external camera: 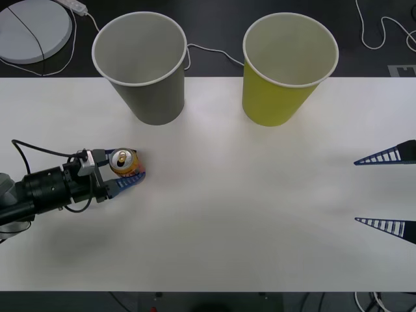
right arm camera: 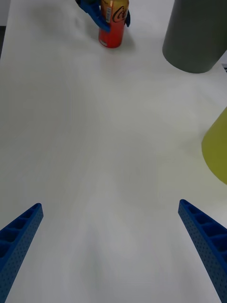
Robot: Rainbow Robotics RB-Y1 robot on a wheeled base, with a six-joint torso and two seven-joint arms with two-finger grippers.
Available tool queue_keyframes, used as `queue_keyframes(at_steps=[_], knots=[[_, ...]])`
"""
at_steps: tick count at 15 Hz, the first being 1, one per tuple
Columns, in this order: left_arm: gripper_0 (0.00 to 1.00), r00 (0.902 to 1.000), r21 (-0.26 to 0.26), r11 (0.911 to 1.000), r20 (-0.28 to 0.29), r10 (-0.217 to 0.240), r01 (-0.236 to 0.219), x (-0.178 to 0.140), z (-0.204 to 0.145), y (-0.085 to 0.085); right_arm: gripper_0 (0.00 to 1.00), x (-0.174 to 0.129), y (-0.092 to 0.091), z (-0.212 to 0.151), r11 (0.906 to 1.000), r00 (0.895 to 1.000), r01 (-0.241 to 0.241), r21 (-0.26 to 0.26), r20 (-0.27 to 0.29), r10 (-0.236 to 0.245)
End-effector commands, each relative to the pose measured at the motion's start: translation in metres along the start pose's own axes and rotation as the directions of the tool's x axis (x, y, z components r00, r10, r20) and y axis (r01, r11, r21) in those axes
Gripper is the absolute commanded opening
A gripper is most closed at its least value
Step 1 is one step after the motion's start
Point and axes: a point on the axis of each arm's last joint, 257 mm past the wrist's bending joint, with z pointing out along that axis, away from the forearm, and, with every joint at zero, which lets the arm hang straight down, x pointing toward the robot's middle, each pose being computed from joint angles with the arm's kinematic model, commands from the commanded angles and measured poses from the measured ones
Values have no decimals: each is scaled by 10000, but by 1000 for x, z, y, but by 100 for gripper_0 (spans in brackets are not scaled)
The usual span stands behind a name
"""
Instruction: Put the can into the green bin and the plastic bottle into the gray bin
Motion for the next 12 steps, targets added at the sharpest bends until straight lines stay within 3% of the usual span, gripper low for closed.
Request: queue_keyframes(at_steps=[1, 7, 9, 12], knots=[[0, 10000, 7, 10000, 12, 1, -1, -1, 1, 1, 100, 0, 0, 0, 10000, 10000, 0, 0, 0, 0], [0, 9997, 197, 9996, -70, 228, -226, -6, -1, 3, 100, 0, 0, 0, 10000, 10000, 0, 0, 0, 0], [0, 9985, 379, 9983, -325, 445, -432, -6, -10, 7, 100, 0, 0, 0, 10000, 10000, 0, 0, 0, 0], [0, 9965, 875, 9960, -790, 274, -204, -18, -22, 16, 100, 0, 0, 0, 10000, 10000, 0, 0, 0, 0]])
